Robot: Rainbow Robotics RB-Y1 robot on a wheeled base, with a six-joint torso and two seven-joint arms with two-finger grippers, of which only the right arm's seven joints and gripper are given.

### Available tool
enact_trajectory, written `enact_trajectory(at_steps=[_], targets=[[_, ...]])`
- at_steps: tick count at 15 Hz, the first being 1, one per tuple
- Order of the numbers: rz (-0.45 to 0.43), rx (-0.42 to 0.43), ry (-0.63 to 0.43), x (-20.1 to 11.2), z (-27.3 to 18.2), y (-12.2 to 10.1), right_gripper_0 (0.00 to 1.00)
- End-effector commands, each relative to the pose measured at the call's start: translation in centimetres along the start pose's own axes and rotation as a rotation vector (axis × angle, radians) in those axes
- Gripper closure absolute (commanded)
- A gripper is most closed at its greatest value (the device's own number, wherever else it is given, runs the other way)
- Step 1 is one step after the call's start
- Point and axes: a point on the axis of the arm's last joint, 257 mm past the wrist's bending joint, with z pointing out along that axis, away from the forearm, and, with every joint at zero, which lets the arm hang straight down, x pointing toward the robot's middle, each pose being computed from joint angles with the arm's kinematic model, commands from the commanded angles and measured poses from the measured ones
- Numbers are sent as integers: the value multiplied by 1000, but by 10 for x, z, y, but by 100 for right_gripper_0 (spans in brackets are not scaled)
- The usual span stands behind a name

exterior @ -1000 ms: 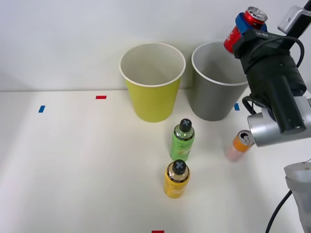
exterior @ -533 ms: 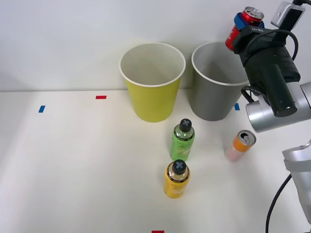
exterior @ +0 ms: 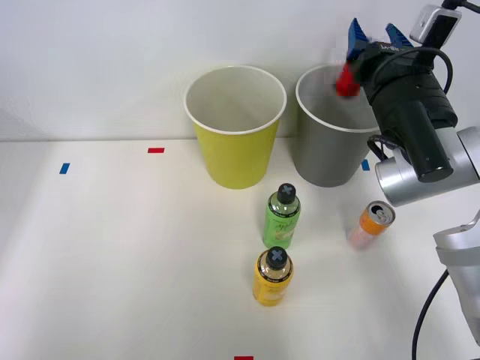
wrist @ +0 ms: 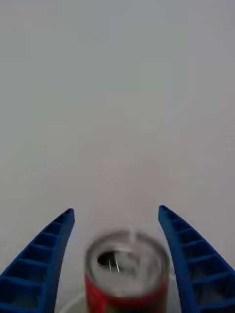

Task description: Put cans in the gray bin, plastic bottles in the light green bin

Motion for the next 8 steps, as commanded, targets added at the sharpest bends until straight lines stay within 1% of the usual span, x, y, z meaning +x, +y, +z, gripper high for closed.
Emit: enact_trajectory(at_steps=[1, 3, 5, 8], targets=[[3, -2, 0, 1, 0, 1, 0], [-5, -9, -6, -1, -1, 1, 0], [-33, -16, -18, -1, -3, 1, 0], [-49, -85, -68, -1, -23, -1, 0]])
